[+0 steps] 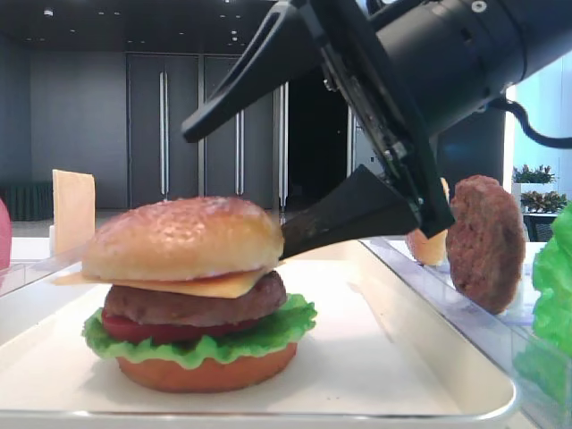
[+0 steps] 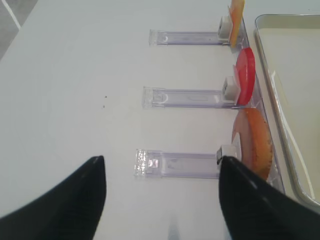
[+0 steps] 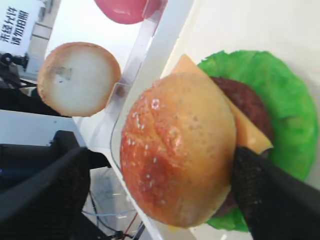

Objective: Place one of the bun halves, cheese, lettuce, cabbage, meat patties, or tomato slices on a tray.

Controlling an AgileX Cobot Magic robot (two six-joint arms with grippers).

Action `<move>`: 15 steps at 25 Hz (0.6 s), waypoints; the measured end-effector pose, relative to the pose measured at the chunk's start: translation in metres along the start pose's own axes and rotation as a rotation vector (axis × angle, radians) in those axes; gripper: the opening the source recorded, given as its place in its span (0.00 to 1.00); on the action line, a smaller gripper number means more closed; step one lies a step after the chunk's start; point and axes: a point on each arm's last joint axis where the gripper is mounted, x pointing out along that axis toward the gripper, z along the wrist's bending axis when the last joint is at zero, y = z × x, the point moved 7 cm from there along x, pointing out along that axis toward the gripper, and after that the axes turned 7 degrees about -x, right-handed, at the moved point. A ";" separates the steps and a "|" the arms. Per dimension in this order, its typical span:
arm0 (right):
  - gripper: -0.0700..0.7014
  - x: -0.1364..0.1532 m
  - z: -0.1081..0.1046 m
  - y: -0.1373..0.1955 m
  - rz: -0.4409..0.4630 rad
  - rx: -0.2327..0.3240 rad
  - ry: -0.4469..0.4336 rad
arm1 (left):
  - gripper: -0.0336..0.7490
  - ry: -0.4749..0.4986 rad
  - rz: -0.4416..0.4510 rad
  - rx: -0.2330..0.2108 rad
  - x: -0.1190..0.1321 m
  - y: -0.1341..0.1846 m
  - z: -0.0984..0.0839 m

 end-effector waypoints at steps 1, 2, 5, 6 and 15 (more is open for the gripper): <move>0.84 -0.003 -0.001 -0.001 -0.002 -0.024 0.022 | 0.73 0.000 0.000 0.000 0.000 0.000 0.000; 0.84 -0.005 -0.002 -0.002 -0.006 -0.042 0.044 | 0.73 0.000 0.000 0.000 0.000 0.000 0.000; 0.84 -0.014 -0.001 -0.009 -0.030 -0.095 0.096 | 0.73 0.000 0.000 0.000 0.000 0.000 0.000; 0.84 -0.016 -0.001 -0.011 -0.038 -0.109 0.110 | 0.73 0.000 0.000 0.000 0.000 0.000 0.000; 0.84 -0.060 0.028 -0.028 -0.118 -0.319 0.198 | 0.73 0.000 0.000 0.000 0.000 0.000 0.000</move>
